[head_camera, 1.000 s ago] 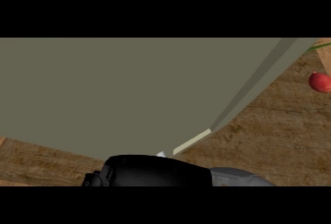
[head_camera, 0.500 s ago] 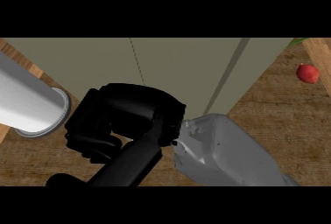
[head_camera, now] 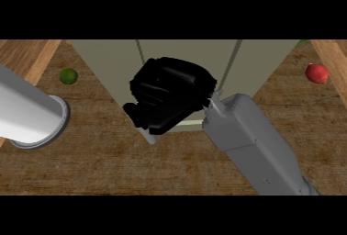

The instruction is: Pick up the bottled water, place it into the cabinet and close the cabinet

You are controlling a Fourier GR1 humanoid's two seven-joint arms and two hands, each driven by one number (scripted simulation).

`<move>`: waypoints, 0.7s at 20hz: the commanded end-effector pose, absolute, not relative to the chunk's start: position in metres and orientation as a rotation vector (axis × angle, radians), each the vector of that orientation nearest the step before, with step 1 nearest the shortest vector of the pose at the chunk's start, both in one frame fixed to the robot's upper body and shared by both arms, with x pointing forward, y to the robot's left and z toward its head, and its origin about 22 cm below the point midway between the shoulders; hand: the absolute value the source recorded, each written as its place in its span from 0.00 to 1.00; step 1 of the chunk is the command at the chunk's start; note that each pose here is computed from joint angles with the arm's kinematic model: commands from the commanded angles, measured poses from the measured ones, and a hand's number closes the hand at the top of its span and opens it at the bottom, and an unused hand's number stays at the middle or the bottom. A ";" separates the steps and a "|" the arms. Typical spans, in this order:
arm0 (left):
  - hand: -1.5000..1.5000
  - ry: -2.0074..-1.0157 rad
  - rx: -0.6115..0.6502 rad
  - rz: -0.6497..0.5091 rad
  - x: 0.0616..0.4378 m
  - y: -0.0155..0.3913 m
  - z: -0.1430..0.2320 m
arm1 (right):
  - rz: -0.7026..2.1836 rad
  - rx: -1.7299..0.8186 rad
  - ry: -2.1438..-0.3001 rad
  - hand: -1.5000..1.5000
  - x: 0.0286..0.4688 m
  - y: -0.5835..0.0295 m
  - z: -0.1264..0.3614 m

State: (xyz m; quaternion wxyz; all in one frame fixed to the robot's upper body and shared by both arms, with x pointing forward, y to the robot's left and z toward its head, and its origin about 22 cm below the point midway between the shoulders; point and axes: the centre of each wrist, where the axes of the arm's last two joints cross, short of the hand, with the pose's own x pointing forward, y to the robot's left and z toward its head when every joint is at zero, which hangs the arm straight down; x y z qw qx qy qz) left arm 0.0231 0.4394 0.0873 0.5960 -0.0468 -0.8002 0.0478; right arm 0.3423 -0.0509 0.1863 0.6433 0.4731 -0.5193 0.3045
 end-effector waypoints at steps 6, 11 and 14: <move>0.00 -1.898 -0.177 0.118 0.017 0.428 0.090 | 0.652 0.955 -1.378 1.00 0.385 -0.069 0.180; 0.00 -1.897 -0.168 0.111 0.030 0.431 0.088 | 0.647 0.919 -1.456 1.00 0.396 -0.060 0.208; 0.00 -1.880 -0.155 0.115 0.028 0.446 0.089 | 0.598 0.899 -1.566 0.00 0.396 -0.062 0.215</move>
